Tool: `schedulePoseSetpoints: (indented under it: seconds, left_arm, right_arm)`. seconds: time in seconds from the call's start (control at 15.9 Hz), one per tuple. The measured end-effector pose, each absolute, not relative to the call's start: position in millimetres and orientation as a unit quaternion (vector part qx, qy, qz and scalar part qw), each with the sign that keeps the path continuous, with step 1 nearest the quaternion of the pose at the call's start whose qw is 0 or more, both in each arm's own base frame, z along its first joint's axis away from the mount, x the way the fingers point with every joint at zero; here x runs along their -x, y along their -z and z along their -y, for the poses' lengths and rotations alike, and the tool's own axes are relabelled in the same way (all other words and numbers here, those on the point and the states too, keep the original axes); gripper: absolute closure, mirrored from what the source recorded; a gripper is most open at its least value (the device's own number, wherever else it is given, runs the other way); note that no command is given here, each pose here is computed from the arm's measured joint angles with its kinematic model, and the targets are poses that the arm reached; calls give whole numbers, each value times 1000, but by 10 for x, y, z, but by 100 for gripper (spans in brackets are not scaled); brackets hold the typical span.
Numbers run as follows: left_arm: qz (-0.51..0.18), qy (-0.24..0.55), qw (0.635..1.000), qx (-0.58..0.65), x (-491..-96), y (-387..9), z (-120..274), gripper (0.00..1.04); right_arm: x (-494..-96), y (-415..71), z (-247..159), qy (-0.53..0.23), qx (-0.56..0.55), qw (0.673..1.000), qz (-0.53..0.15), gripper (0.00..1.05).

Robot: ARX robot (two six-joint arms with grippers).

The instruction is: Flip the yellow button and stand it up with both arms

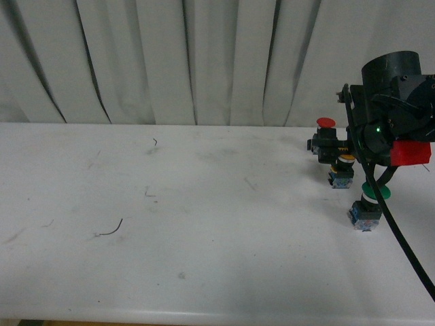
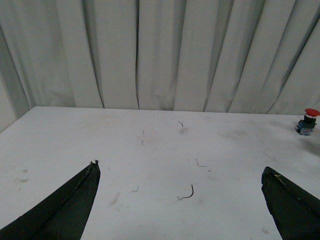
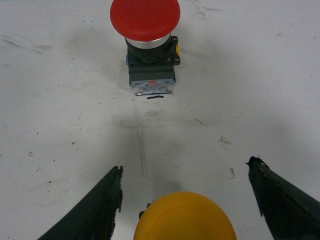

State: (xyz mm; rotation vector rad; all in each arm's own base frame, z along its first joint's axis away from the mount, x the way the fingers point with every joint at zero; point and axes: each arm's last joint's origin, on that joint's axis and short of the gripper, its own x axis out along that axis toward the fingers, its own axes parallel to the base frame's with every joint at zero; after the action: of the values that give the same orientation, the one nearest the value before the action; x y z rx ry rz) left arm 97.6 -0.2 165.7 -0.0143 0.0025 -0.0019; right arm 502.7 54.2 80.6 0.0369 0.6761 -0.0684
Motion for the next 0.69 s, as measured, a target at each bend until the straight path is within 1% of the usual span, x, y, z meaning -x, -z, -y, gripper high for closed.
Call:
schedulePoseSetpoints:
  seconds: [0.13, 0.19, 0.5, 0.69]
  left_arm:
    - [-1, 1, 1000, 7, -976, -1657, 2, 7]
    - [-1, 1, 1000, 7, -976, -1657, 2, 7]
    - [-1, 1, 1000, 7, -976, -1657, 2, 7]
    - [-1, 1, 1000, 7, -976, -1657, 2, 7]
  right_arm:
    - [-5033, -813, -543, 33, -18, 943, -330, 6]
    - [-5035, -814, -527, 32, -20, 943, -330, 7]
    - [-5020, -846, -471, 28, -27, 946, -323, 6]
    - [-4947, -970, -387, 23, -36, 950, -309, 6]
